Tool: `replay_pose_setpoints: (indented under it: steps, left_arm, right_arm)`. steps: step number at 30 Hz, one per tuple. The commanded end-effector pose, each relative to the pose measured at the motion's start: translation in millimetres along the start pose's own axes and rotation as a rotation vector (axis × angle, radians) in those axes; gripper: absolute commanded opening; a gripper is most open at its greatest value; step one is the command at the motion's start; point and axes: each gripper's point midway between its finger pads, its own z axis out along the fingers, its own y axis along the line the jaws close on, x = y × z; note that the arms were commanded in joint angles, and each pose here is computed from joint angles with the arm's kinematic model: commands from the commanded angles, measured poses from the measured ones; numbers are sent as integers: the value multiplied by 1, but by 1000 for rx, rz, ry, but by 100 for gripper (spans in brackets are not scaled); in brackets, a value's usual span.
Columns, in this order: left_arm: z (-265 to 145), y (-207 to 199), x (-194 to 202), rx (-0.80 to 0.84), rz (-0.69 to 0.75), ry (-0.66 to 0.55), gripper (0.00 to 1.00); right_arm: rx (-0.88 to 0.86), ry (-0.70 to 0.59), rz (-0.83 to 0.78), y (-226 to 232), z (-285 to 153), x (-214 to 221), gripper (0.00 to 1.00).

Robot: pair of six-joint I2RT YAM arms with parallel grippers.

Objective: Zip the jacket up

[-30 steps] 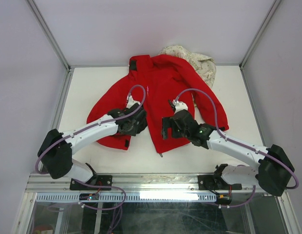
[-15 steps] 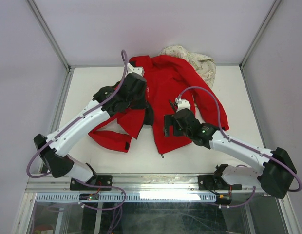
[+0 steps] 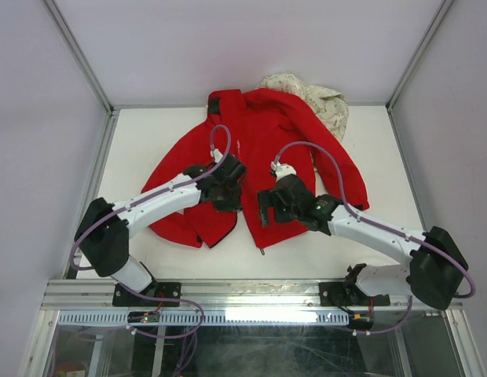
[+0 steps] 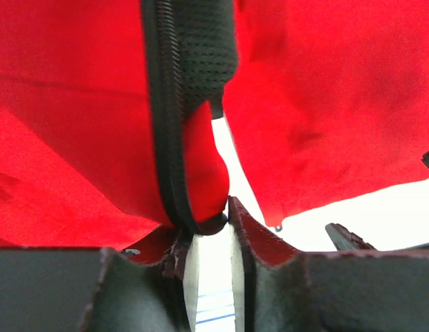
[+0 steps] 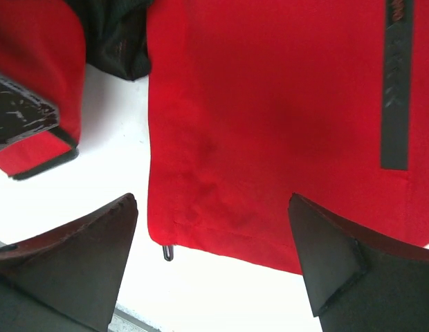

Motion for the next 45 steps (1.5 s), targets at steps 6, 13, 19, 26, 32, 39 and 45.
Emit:
replay_pose_setpoints:
  steps: [6, 13, 19, 26, 32, 39, 45]
  left_arm:
    - [52, -27, -23, 163, -110, -24, 31]
    - [71, -21, -65, 244, -177, -27, 40]
    - [31, -11, -93, 313, -206, -121, 55]
    - [-12, 13, -97, 387, -252, -160, 69]
    - [-47, 32, -92, 376, -247, -217, 74]
    - [-58, 46, -68, 345, -206, -191, 76]
    - [-71, 43, -44, 417, -191, -159, 76]
  right_arm:
    - [-43, 82, -67, 23, 20, 8, 88]
    - [-35, 151, -157, 41, 28, 27, 83]
    - [10, 198, -260, 54, 34, 41, 81]
    - [74, 247, -341, 66, 47, 54, 79]
    - [183, 283, -367, 56, 60, 60, 66]
    - [182, 245, -367, 55, 50, 47, 17]
    - [36, 172, -279, 76, 30, 20, 0]
